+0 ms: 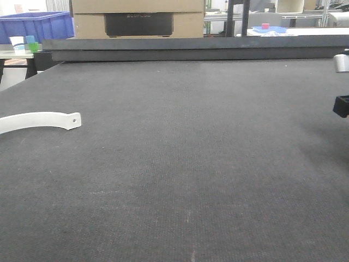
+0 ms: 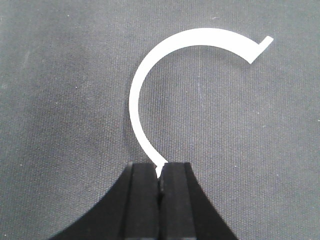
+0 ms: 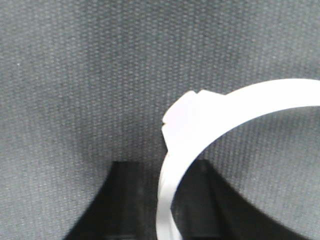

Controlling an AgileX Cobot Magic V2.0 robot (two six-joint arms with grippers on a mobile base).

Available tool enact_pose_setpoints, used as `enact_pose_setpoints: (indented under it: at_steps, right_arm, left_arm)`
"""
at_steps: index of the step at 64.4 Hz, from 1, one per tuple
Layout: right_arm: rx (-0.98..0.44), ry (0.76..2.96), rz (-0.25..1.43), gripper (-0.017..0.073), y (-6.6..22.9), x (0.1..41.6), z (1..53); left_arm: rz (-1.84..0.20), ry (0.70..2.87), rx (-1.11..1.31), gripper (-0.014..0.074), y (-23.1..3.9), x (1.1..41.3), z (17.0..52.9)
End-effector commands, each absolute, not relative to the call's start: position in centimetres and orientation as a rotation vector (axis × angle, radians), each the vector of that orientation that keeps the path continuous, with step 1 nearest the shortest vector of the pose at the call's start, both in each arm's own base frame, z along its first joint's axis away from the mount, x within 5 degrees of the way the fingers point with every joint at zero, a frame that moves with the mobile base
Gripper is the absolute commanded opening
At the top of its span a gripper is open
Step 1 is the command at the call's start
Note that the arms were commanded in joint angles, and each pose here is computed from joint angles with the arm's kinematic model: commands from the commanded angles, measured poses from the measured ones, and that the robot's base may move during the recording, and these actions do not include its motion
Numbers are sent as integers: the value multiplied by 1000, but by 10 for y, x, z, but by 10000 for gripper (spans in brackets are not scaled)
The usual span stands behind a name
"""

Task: Grab PVC pipe and place in blue bin

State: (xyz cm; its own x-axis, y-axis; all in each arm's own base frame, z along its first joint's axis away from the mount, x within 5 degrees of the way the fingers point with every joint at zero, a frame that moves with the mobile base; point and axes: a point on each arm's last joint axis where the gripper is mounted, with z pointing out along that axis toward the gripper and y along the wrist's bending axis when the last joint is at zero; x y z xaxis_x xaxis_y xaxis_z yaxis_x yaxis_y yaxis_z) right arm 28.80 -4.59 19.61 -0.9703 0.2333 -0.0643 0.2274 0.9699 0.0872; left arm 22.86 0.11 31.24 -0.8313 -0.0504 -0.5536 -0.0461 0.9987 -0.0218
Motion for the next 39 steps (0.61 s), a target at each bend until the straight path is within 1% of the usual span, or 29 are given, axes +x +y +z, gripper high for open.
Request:
enact_pose_setpoints:
  at_steps: [1,8,10,14,19,28,34,39]
  right_arm:
    - [344,3032,117,36,-47,290,197]
    - [337,3020,104,-33,-48,291,197]
    - [336,3016,102,-68,-48,291,197]
    - [336,3013,100,-170,-48,292,197]
    - [335,3015,101,-168,-48,291,198]
    - [327,3016,106,-168,-47,286,216]
    - [318,2986,104,-168,-46,282,234]
    - [309,2949,100,-168,-45,278,250]
  left_arm:
    - [-18,2546,-74,-111,1,229,315]
    - [-18,2541,-74,-111,1,229,315]
    - [-18,2541,-74,-111,1,229,315]
    - [-20,2541,-82,-111,1,229,315]
    - [-41,2547,-151,-111,1,229,316]
    - [-21,2591,-153,-111,3,237,322]
    - [5,2650,-147,-111,4,249,321]
    - [43,2717,-131,-111,6,267,310]
